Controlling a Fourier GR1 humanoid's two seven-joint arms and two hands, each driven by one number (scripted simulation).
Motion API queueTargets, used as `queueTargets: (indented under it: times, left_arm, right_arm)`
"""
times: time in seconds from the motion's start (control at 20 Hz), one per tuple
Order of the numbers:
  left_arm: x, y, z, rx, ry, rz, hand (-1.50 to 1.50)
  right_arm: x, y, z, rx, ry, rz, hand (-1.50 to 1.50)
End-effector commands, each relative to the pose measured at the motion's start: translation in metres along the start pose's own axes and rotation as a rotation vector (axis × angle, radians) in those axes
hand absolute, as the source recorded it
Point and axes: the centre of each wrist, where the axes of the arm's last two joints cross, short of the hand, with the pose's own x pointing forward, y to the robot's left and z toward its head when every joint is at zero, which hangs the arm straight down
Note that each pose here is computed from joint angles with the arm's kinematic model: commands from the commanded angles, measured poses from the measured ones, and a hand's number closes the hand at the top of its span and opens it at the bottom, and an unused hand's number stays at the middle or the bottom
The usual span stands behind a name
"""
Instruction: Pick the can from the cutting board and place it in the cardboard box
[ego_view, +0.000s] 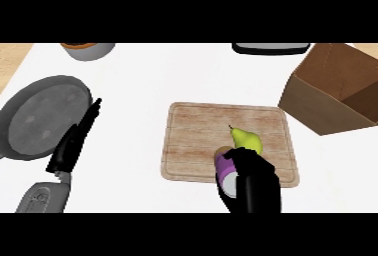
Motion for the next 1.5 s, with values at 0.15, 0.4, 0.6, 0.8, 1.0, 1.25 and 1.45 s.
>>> queueTargets:
  times: [0.15, 0.4, 0.6, 0.8, 1.0, 1.25, 1.45]
  left_arm:
    - [0.014, -0.01, -0.007, -0.033, -0.061, -0.018, 0.0]
    - [0.011, -0.014, -0.008, -0.049, -0.058, -0.003, 0.0]
    - [0.009, -0.026, -0.007, -0.063, -0.047, -0.005, 0.0]
    - [0.009, -0.011, -0.006, -0.025, -0.031, -0.009, 0.0]
    - [0.01, -0.009, -0.003, -0.024, -0.024, -0.012, 0.0]
    - [0.008, -0.007, 0.003, -0.007, -0.002, 0.009, 0.0]
    - [0.001, 0.003, -0.002, 0.016, -0.004, -0.01, 0.0]
  right_arm:
    - [-0.025, 0.019, -0.07, 0.267, 0.382, 0.245, 1.5]
    - [0.006, -0.006, -0.164, 0.26, 0.502, 0.341, 1.5]
    - [0.052, -0.037, -0.227, 0.168, 0.544, 0.425, 1.5]
    - [0.074, -0.057, -0.259, 0.081, 0.618, 0.48, 1.5]
    - [0.082, -0.073, -0.278, 0.028, 0.696, 0.485, 1.5]
    - [0.072, -0.109, -0.297, -0.05, 0.767, 0.462, 1.5]
    - [0.052, -0.114, -0.304, -0.071, 0.824, 0.476, 1.5]
